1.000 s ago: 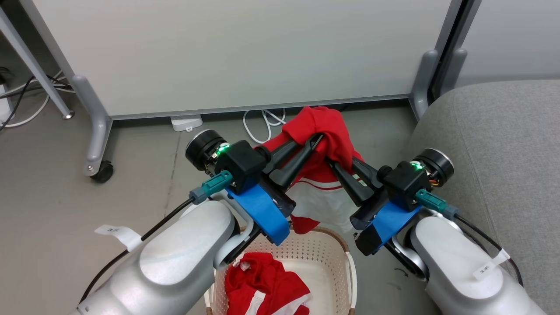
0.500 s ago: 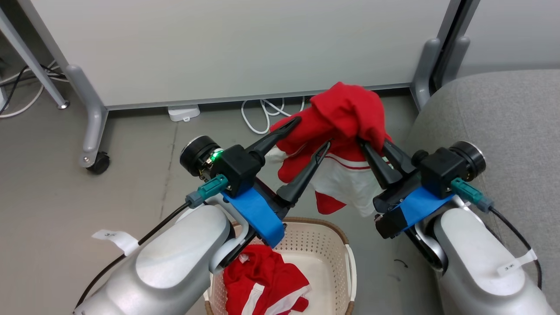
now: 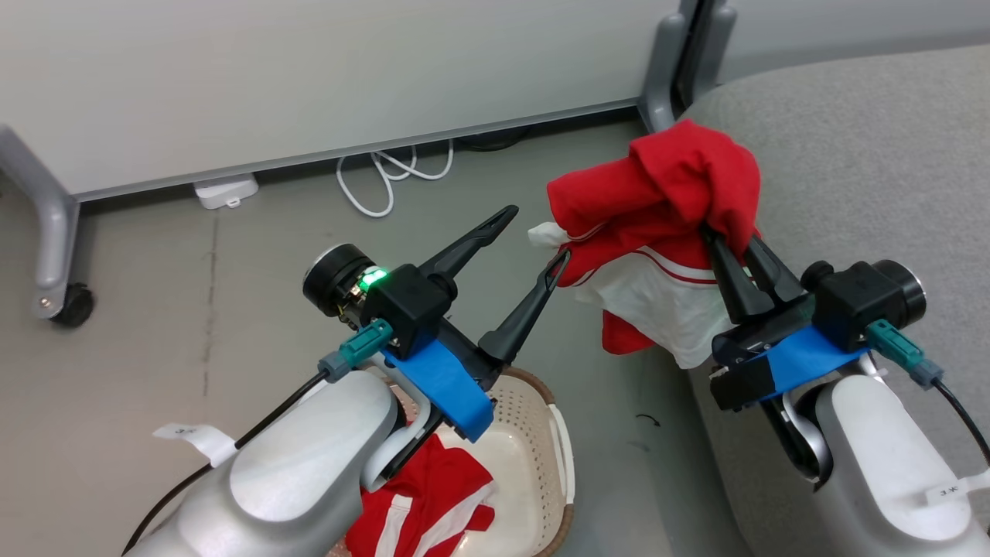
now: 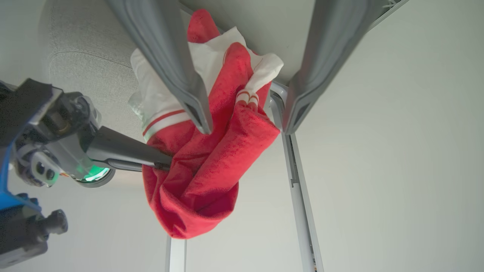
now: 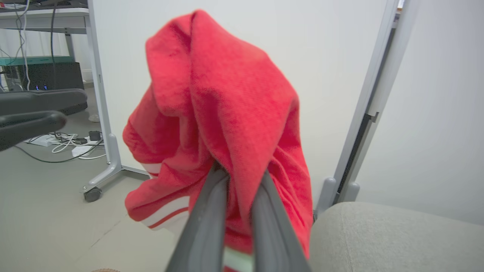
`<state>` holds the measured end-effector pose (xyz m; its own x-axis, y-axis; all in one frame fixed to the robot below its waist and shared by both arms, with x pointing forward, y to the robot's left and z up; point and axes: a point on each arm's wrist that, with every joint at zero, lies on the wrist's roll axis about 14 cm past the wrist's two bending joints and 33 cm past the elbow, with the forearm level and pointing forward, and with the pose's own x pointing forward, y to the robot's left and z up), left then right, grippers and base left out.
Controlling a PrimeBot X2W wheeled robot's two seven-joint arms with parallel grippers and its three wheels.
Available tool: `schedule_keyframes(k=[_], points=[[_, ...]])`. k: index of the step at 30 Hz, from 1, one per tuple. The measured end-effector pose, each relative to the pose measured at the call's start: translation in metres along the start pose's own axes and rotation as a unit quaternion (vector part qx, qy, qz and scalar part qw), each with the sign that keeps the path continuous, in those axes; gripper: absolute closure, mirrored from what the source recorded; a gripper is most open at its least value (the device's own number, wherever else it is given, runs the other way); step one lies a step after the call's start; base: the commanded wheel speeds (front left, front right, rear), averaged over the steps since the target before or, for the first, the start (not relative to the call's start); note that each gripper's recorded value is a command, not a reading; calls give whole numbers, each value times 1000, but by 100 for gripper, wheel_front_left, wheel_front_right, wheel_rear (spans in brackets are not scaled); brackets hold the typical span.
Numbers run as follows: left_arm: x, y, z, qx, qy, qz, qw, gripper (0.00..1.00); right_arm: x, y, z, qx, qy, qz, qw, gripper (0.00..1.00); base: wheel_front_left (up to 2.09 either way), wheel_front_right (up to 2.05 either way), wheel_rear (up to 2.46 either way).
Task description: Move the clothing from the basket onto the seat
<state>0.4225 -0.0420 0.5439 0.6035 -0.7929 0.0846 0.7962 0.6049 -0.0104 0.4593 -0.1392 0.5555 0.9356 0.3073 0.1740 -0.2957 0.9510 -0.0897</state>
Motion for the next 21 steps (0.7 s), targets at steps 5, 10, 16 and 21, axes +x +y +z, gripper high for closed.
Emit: schedule_keyframes(k=[5,10,16,21], points=[[16,-17,-10,-8,3,-34,999,0,-21,-32,-7,-5,12,-52,999,100,0,0,0],[31,-34,-17,-16,1,-69,997,0,-44,-57,-12,-7,22,-100,995,100,0,0,0],[44,-50,-25,-27,0,-97,995,0,-68,-77,-18,-8,35,-146,989,100,0,0,0],[51,-64,-31,-37,3,-119,992,0,-85,-85,-20,-8,43,-170,984,100,0,0,0]])
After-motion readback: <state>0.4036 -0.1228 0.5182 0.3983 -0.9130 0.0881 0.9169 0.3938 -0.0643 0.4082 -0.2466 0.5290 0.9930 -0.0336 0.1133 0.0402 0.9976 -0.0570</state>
